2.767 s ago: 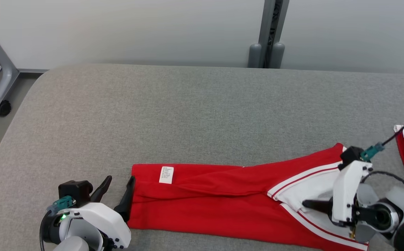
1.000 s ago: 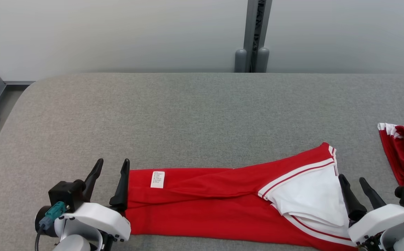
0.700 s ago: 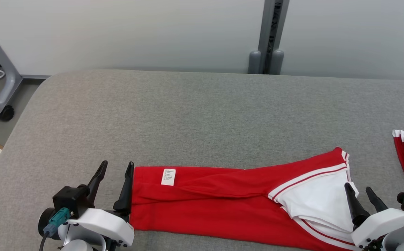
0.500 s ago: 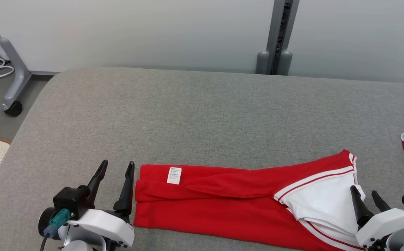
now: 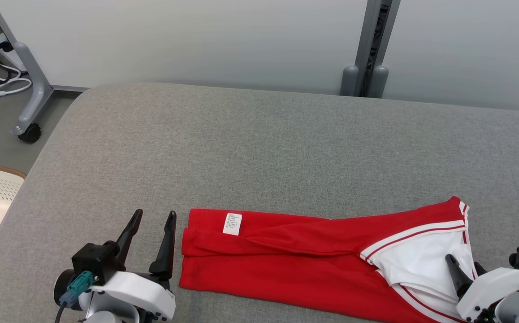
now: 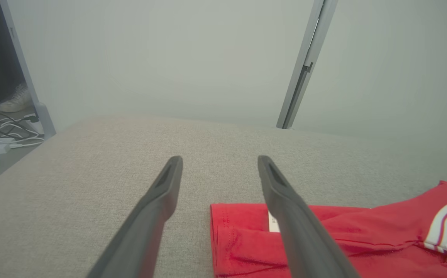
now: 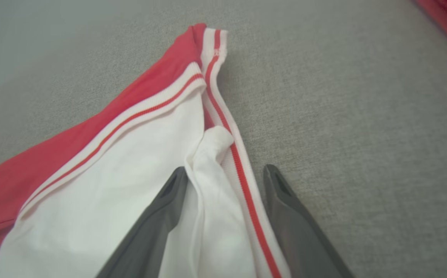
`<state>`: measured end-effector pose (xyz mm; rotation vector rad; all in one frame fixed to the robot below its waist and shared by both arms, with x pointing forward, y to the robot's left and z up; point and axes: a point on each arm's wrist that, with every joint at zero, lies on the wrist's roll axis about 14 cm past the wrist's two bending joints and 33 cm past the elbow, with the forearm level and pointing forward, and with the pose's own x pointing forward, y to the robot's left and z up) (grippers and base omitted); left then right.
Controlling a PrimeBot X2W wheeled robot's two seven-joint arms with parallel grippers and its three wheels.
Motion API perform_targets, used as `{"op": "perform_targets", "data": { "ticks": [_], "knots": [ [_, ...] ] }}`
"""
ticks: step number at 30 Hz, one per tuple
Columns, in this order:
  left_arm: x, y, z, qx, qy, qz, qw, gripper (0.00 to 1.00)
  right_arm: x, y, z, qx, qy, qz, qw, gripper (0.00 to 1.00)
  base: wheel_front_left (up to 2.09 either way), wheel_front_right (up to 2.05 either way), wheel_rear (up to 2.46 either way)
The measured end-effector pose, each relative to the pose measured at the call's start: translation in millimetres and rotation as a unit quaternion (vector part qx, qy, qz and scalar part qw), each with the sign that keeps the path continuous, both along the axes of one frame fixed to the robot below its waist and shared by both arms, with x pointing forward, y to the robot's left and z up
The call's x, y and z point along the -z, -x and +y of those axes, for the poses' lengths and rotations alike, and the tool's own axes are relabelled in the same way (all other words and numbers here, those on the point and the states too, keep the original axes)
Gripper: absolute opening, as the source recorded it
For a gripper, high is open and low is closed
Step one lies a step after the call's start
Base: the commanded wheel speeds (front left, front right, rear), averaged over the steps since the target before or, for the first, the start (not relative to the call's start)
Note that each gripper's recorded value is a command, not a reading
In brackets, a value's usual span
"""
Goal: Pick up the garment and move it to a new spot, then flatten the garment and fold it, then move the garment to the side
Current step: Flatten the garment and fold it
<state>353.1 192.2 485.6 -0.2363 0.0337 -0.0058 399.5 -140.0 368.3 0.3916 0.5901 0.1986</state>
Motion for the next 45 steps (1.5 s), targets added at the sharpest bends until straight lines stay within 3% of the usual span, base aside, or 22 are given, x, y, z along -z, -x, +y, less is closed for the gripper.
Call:
{"op": "perform_targets", "data": {
  "ticks": [1,2,3,4,5,6,18,33,40,45],
  "knots": [
    [0,0,0,0.001,0.000,0.000,1.000,1.00,1,1,2,-0.004,-0.001,0.004,1.000,1.00,0.00,0.00,0.00],
    [0,0,0,0.001,-0.001,0.000,1.000,1.00,1,1,3,-0.005,-0.003,0.005,1.000,0.85,0.00,0.00,0.00],
    [1,-1,0,0.001,-0.001,0.000,1.000,1.00,1,1,3,-0.006,-0.003,0.006,1.000,0.47,0.00,0.00,0.00],
    [1,-1,0,0.001,0.000,0.001,1.000,1.00,1,1,4,-0.008,-0.004,0.007,1.000,0.32,0.00,0.00,0.00],
    [2,-1,-1,0.001,0.001,0.002,1.000,1.00,1,2,5,-0.009,-0.005,0.008,1.000,0.05,0.00,0.00,0.00],
    [2,-1,-1,0.002,0.001,0.002,1.000,1.00,2,2,6,-0.011,-0.006,0.010,1.000,0.00,0.00,0.00,0.00],
    [4,-5,-5,0.006,0.003,0.003,1.000,1.00,-11,-6,4,-0.005,-0.008,-0.023,1.000,0.00,0.00,0.00,0.00],
    [3,-16,-30,0.044,0.008,-0.001,0.999,1.00,-62,-30,-71,0.041,0.043,-0.106,0.993,0.00,0.00,0.00,0.00],
    [5,-10,-32,0.047,0.008,0.002,0.999,1.00,-105,-34,-26,-0.013,-0.006,-0.165,0.986,0.00,0.00,0.00,0.00],
    [2,-6,-28,0.043,0.007,-0.003,0.999,1.00,-131,-26,24,-0.086,-0.032,-0.198,0.976,0.00,0.00,0.00,0.00]
  ]
}}
